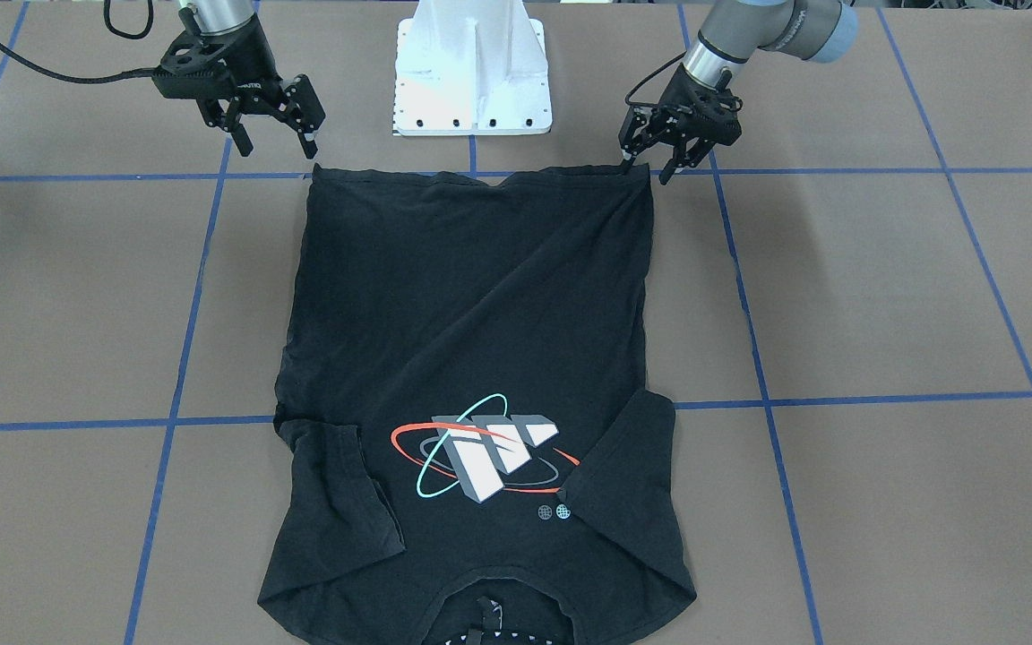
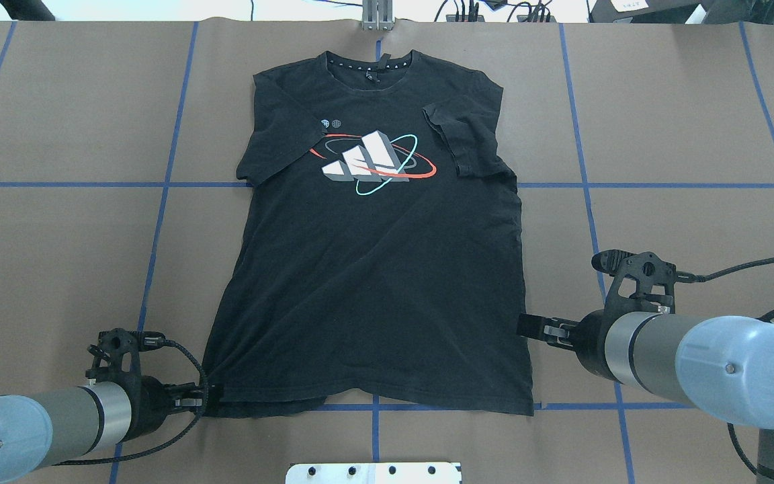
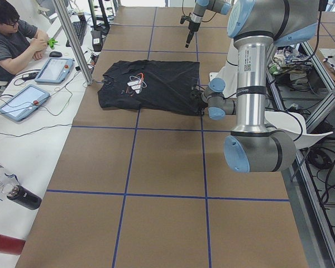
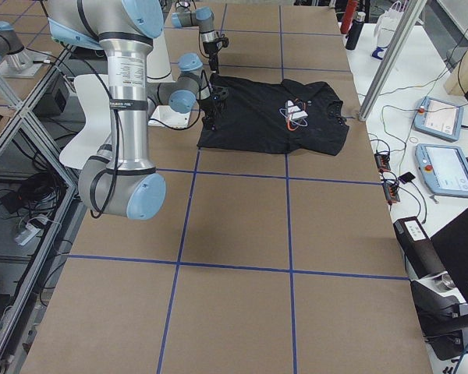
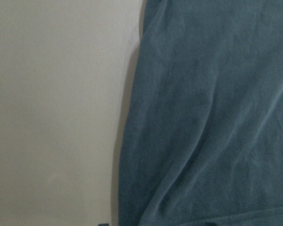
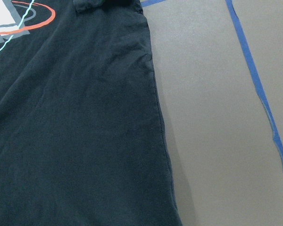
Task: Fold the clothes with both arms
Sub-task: 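Lower both grippers onto the hem corners nearest the robot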
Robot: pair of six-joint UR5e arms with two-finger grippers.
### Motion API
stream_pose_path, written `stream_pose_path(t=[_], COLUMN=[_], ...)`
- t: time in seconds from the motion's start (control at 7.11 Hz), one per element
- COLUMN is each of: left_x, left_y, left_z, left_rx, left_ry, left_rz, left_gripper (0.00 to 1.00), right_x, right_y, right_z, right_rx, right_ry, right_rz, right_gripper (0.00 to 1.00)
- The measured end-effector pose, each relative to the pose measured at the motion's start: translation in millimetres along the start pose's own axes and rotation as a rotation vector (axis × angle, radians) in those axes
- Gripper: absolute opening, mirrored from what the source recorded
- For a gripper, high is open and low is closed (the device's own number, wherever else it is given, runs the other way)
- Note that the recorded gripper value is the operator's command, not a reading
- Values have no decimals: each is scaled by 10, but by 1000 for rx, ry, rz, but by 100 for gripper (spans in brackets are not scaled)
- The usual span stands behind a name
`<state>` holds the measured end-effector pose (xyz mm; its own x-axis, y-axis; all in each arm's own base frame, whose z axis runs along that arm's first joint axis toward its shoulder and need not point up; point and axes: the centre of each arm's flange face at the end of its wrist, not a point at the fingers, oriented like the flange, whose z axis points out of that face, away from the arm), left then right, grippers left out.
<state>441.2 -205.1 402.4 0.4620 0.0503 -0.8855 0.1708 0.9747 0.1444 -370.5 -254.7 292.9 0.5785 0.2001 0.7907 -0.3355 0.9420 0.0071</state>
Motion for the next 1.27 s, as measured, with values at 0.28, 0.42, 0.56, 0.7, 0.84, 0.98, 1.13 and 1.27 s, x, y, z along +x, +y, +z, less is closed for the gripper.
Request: stream_pose_path(t=[0.28, 0.42, 0.56, 0.7, 0.84, 0.98, 1.13, 1.27], left_x=[-12, -9, -8, 7, 38, 78, 143, 218], left_y=[21, 32, 36, 38, 34, 25, 11, -5], left_z=[23, 28, 29, 18, -10, -53, -122, -209], left_rx=[-5, -7, -9, -9, -8, -7, -6, -6], left_ry=[-19, -23, -24, -21, -14, -3, 15, 37], left_rz=[0, 1, 1, -13, -42, -62, -71, -75], left_gripper=[34, 18, 0, 0, 0, 0, 0, 0], right_x=[-2, -2, -1, 7, 40, 105, 165, 183], right_y=[2, 3, 3, 2, -1, -2, 3, 9], right_z=[0, 0, 1, 4, 13, 33, 52, 65], right_rx=[0, 0, 0, 0, 0, 0, -1, -3], right_ry=[0, 0, 1, 3, 10, 24, 36, 27], right_rz=[-1, -1, -1, -2, -2, -3, -4, -4], right_gripper=[100, 100, 100, 100, 100, 100, 100, 100])
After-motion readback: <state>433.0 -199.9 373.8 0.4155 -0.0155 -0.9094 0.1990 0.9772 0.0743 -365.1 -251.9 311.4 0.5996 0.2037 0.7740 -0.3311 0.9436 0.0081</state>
